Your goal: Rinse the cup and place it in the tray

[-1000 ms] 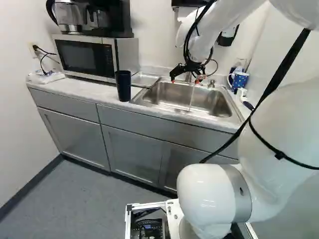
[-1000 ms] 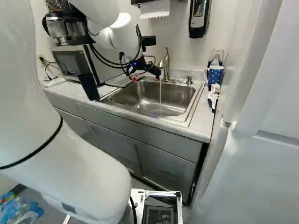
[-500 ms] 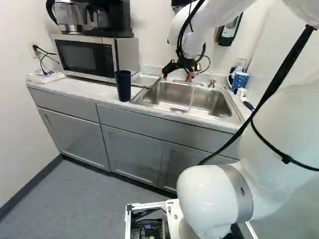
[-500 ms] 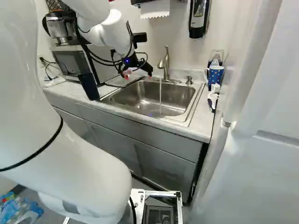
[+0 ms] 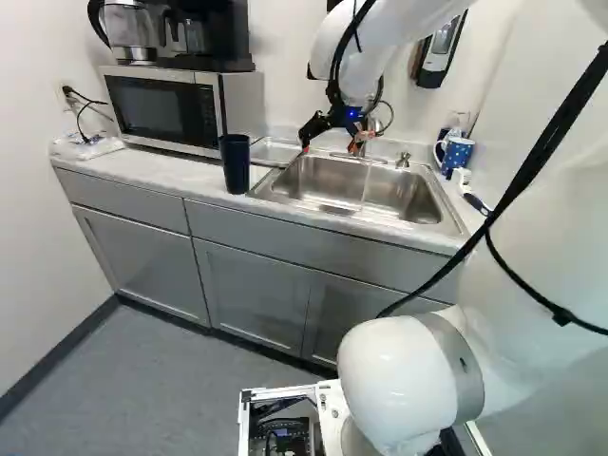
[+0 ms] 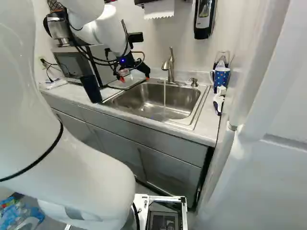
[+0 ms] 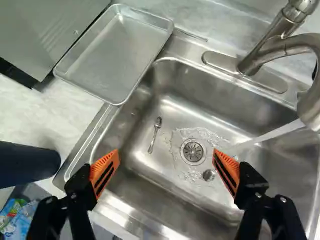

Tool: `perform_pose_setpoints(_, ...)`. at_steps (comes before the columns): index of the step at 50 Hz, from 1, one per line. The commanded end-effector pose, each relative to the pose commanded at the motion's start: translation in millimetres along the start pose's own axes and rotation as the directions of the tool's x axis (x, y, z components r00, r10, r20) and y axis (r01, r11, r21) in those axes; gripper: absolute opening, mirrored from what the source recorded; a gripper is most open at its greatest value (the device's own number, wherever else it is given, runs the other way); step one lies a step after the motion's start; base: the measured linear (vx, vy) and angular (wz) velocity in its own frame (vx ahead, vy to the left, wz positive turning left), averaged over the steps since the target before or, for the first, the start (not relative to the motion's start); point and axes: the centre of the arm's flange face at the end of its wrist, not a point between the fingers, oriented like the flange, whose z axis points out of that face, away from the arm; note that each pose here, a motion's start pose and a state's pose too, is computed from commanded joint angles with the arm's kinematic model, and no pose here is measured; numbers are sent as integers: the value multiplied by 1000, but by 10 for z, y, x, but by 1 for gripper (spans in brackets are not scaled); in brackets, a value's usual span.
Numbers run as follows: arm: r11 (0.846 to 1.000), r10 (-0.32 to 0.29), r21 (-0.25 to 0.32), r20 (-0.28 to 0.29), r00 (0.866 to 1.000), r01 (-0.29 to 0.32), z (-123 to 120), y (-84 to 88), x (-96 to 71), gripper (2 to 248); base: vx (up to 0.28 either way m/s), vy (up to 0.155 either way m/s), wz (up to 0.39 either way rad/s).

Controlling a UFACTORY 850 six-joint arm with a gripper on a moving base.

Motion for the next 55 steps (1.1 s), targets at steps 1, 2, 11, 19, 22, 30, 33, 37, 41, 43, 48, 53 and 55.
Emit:
perform_pose_setpoints(1, 1000, -2, 1, 4, 1000, 2, 0, -11, -3, 247, 0, 0, 0)
perform_pose_setpoints(2, 1000, -4, 3, 8, 1000, 4, 0, -23, -5, 247, 0, 0, 0)
perform_pose_setpoints(11, 1000, -24, 16, 42, 999, 24, 2, -127, -30, 247, 0, 0, 0)
perform_pose_setpoints(19, 999, -44, 30, 71, 996, 42, 3, -228, -48, 247, 0, 0, 0)
perform_pose_setpoints(22, 998, -53, 35, 81, 995, 50, 3, -268, -54, 247, 0, 0, 0)
perform_pose_setpoints(30, 996, -75, 49, 100, 992, 71, 4, -380, -62, 247, 0, 0, 0)
perform_pose_setpoints(33, 995, -84, 55, 105, 991, 79, 5, -423, -64, 247, 0, 0, 0)
perform_pose_setpoints(37, 994, -96, 62, 112, 989, 89, 5, -480, -66, 247, 0, 0, 0)
perform_pose_setpoints(41, 993, -107, 69, 119, 987, 100, 6, -537, -67, 247, 0, 0, 0)
perform_pose_setpoints(43, 992, -113, 73, 123, 986, 105, 7, -566, -68, 247, 0, 0, 0)
perform_pose_setpoints(48, 990, -128, 82, 131, 983, 118, 8, -638, -70, 247, 0, 0, 0)
perform_pose_setpoints(53, 987, -143, 91, 139, 980, 131, 6, -710, -75, 247, 0, 0, 0)
perform_pose_setpoints(55, 986, -149, 95, 142, 978, 137, 5, -739, -78, 247, 0, 0, 0)
